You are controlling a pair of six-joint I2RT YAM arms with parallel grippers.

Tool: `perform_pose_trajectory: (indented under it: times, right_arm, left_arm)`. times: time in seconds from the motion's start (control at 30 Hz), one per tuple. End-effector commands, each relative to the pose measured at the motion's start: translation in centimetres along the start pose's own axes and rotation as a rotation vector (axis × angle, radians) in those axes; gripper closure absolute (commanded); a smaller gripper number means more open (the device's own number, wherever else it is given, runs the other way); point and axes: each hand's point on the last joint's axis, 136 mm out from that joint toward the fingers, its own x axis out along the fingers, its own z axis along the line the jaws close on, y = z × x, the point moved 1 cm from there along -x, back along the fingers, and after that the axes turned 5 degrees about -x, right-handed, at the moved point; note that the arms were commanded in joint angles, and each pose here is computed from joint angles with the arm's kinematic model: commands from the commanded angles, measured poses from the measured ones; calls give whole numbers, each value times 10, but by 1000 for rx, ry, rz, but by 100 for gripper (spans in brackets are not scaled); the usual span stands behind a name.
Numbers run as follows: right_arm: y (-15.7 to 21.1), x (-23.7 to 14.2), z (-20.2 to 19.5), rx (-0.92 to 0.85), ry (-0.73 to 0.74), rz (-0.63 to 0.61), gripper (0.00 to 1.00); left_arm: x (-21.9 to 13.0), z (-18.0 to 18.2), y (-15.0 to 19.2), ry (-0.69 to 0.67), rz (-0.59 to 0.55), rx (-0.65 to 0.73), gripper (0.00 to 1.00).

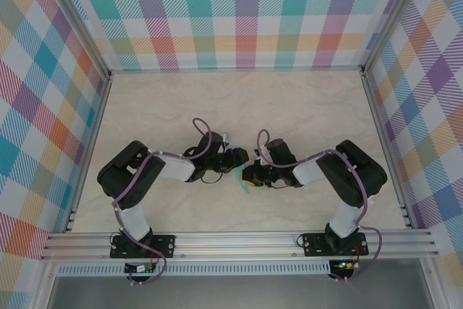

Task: Fold a paper plane with a square sheet of paper (pick it up from the middle)
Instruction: Fold the wing for the fifth time at the center of the table.

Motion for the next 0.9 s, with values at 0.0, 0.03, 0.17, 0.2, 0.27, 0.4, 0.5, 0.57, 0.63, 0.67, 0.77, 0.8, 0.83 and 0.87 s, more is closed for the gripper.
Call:
perform_pose_trajectory:
  times: [0.0,0.03,0.17,0.2,0.27,0.4,0.5,0.57,0.63,0.67,0.77,0.8,0.83,0.87]
  right_arm:
    - [7,-5,-12,46,59,24,87]
    - [7,-6,-10,42,56,25,86]
    - [8,-12,-3,27,56,25,81]
    - [10,-13,-1,22,48,31,81]
    - [11,-13,1,20,39,38,80]
    - [16,-11,0,16,42,63,85]
    - [23,-7,-9,17,90,88,89]
    - [28,-8,-19,24,145,91,91]
    - [31,-10,-30,32,213,89,92]
    - [33,-10,-30,24,213,93,90]
    - [36,-10,-14,-15,160,113,86]
    - [36,-11,-9,-27,162,115,85]
    - [36,-13,-7,-34,169,114,85]
    - [36,-14,-6,-37,175,115,84]
  left_arm:
    - [7,17,5,-47,26,9,47]
    - [6,20,6,-55,29,7,47]
    - [5,25,9,-67,33,2,47]
    - [5,25,9,-68,35,3,47]
    - [5,25,9,-66,35,4,47]
    - [5,24,9,-67,37,3,47]
    - [4,23,9,-67,36,1,47]
    - [4,22,8,-67,34,2,47]
    - [4,21,8,-66,35,3,47]
    - [4,21,8,-65,35,3,47]
    - [4,22,8,-69,35,2,47]
    - [4,22,9,-72,37,0,47]
    - [4,23,9,-72,37,0,47]
    - [4,23,9,-73,37,0,47]
